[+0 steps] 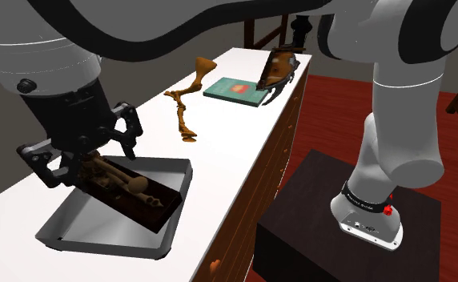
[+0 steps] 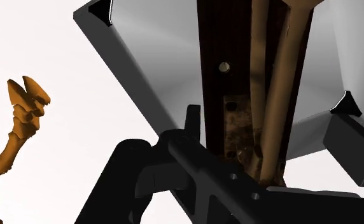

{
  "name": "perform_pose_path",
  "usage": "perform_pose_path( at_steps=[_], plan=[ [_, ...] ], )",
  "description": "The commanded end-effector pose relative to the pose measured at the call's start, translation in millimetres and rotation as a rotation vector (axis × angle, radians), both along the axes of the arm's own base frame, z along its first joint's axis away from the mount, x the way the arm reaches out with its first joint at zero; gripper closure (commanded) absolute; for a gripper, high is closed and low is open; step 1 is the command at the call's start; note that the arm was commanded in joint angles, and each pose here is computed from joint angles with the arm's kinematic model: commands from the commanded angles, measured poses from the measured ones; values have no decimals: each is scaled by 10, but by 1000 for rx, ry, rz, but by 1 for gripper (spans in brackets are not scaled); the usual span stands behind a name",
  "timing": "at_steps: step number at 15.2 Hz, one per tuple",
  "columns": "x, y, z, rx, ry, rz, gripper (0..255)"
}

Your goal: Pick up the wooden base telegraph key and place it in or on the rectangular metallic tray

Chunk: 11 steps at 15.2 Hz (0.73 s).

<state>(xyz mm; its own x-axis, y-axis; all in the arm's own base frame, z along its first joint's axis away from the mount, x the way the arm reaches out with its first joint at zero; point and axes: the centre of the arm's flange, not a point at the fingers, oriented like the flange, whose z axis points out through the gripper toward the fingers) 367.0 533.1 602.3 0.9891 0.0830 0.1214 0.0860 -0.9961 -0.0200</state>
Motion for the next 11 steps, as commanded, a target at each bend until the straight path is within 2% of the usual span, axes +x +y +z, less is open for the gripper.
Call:
perform_pose_path(
  at_steps=[1, 3, 7, 11],
  plan=[
    [2, -2, -2, 0, 0, 0, 0],
    [1, 4, -7, 0, 0, 0, 0],
    [-59, -11, 489, 0, 0, 0, 0],
    [-59, -11, 489, 0, 0, 0, 0]
  ],
)
